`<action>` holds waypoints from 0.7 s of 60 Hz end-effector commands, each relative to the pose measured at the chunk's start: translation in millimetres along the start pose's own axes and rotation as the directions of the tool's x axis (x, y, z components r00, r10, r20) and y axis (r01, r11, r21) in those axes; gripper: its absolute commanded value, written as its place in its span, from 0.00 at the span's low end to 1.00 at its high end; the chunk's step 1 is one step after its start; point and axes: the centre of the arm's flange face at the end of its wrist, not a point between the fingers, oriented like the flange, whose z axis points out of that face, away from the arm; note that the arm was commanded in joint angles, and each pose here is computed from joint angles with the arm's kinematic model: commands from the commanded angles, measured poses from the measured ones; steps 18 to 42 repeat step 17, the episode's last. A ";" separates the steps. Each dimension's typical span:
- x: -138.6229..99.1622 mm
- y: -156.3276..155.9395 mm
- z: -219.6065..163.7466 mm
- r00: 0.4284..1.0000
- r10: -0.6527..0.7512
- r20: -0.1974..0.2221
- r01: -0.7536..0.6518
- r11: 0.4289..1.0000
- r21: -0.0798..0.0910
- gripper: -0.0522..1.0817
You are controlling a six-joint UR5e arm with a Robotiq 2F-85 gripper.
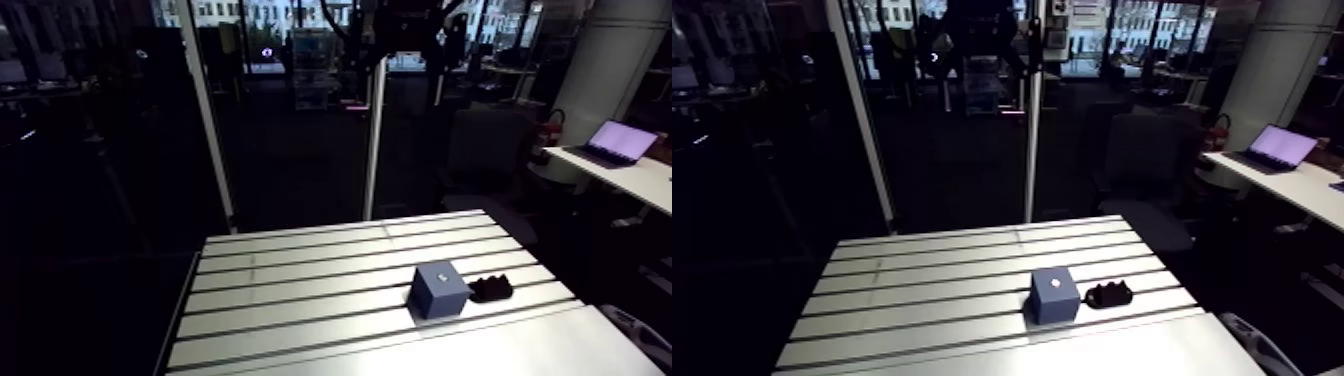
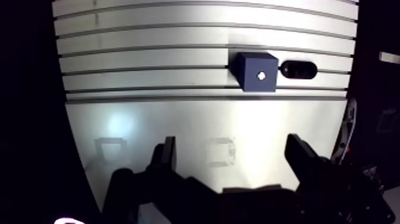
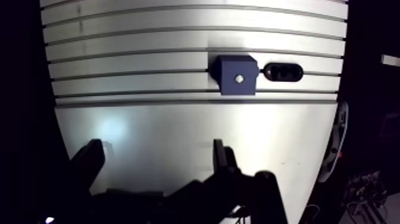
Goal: Pick up the M10 bolt and insert it into the hex recess until seated.
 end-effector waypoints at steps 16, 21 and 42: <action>3.7 -0.8 5.5 1.000 -0.001 0.010 0.001 1.000 0.000 0.05; 3.7 -0.8 5.5 1.000 -0.001 0.010 0.001 1.000 0.000 0.05; 3.7 -0.8 5.5 1.000 -0.001 0.010 0.001 1.000 0.000 0.05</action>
